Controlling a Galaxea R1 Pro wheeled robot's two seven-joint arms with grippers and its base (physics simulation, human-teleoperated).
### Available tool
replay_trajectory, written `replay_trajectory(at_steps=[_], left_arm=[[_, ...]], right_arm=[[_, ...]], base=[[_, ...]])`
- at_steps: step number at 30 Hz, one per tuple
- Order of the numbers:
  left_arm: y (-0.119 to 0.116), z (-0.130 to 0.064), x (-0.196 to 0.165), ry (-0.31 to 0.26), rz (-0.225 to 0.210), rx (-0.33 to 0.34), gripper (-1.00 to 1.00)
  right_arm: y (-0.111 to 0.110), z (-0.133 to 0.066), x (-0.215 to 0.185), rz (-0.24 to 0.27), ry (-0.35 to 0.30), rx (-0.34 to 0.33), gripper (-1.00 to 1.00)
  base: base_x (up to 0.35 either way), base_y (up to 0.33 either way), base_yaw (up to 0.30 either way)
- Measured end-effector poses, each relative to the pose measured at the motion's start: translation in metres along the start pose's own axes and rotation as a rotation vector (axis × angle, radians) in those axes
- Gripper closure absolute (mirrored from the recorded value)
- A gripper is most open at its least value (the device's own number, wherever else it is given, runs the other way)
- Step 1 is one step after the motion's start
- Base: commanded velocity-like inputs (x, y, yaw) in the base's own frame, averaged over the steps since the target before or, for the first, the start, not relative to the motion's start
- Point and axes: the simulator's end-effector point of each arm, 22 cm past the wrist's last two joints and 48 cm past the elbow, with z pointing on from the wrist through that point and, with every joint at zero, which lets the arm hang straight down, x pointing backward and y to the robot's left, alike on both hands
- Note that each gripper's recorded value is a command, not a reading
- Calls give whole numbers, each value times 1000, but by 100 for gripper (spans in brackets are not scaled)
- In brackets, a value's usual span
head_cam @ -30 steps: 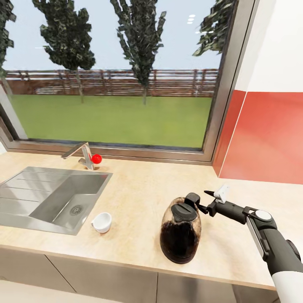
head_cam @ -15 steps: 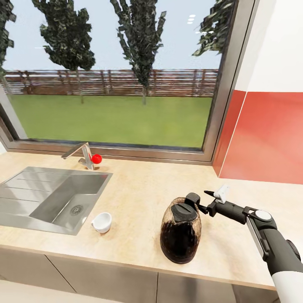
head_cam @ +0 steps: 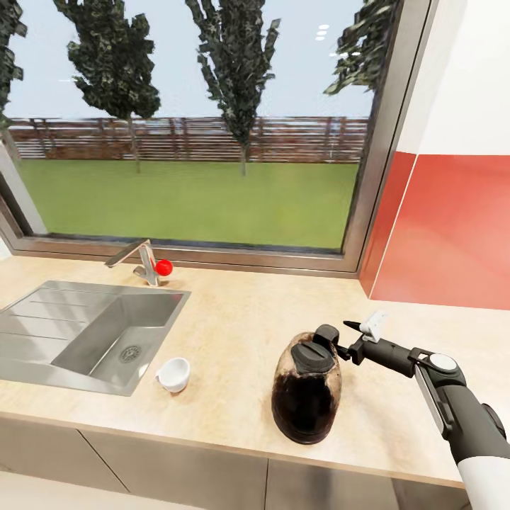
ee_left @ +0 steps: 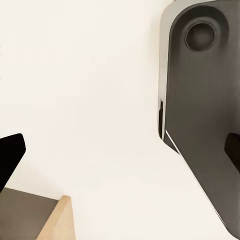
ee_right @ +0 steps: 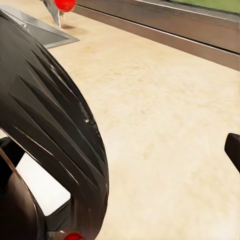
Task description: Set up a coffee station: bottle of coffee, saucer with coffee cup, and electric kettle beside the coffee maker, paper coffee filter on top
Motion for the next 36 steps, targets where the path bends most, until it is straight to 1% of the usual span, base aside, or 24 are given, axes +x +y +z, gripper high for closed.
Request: replay_trajectory(at_steps=[13,14,36], left_arm=[[0,0,0,2,-6,0,-100],[0,0,0,1,-6,0,-100],[0,0,1,0,-3,4,-100]], right_arm=[[0,0,0,0,-1,0,-100],[1,0,-1,0,-2,-1,100],[4,3,-4,-5,-10,-4,100]], base=[[0,0,0],[0,0,0],[0,0,0]])
